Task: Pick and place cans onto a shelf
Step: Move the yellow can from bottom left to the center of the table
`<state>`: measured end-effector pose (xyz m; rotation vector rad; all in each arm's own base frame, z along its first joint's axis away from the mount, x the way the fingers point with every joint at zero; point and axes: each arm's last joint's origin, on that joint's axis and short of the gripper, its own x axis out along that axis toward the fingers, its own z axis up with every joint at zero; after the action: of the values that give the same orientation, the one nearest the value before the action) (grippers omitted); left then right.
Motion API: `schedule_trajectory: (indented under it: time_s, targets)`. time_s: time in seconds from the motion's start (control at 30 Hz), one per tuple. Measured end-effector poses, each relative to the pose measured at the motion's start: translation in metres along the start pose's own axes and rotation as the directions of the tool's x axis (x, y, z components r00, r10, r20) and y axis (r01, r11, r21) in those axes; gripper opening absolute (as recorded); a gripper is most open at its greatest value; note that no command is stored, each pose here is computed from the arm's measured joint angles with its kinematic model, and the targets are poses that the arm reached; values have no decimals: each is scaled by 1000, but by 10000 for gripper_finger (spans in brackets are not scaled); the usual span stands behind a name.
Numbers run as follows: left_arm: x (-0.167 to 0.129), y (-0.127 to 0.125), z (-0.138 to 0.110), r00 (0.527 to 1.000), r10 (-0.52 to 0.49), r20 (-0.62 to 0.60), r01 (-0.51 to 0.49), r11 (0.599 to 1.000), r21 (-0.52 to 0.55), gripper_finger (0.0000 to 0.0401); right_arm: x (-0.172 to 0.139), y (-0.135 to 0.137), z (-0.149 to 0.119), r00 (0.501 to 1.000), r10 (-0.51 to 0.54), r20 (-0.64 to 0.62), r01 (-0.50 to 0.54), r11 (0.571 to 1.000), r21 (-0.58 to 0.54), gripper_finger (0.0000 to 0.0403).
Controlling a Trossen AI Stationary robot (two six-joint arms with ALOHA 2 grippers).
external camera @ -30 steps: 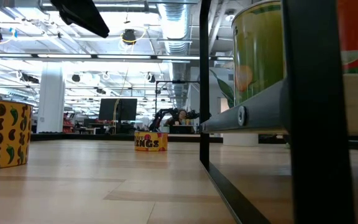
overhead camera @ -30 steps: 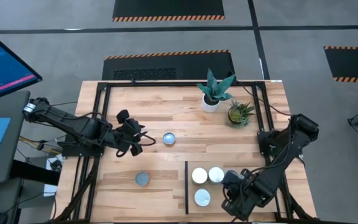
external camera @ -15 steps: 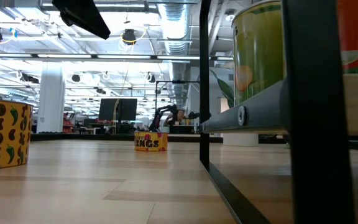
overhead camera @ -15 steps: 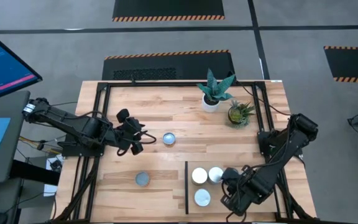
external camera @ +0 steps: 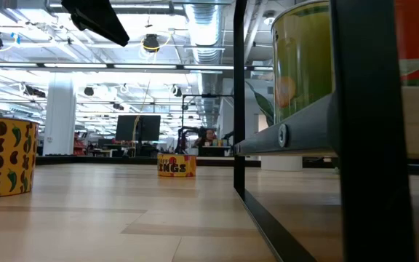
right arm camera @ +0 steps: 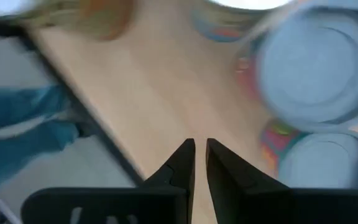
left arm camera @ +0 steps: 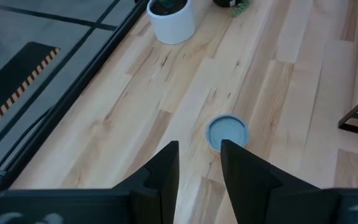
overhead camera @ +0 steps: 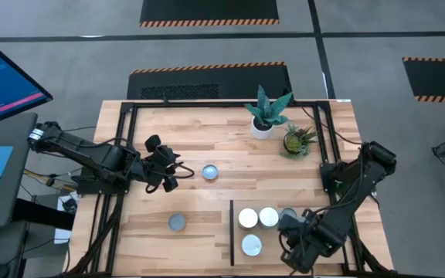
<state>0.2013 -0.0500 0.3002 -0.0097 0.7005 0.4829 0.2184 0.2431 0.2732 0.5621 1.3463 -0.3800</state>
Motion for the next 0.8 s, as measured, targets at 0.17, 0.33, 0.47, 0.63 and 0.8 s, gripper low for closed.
schedule_trajectory:
  time_s: [0.17, 0.33, 0.47, 0.63, 0.8]
  targets:
    - [0, 0, 0, 1000, 0, 0, 0, 1000, 11, 107, -32, 6, 5, 988, 15, 156, -2, 997, -83, 63]
    - [0, 0, 0, 1000, 0, 0, 0, 1000, 4, 107, -51, -7, 14, 958, -111, 265, 133, 989, -65, 63]
    - [0, 0, 0, 1000, 0, 0, 0, 1000, 0, 107, -52, -19, 17, 951, -224, 216, 236, 971, -34, 63]
    - [0, 0, 0, 1000, 1, 1, -1, 1000, -22, 107, -45, -22, 23, 952, -248, 180, 249, 968, 15, 63]
    - [0, 0, 0, 1000, 0, 1, 0, 999, -36, 107, -45, -24, 33, 925, -267, 271, 235, 961, 145, 63]
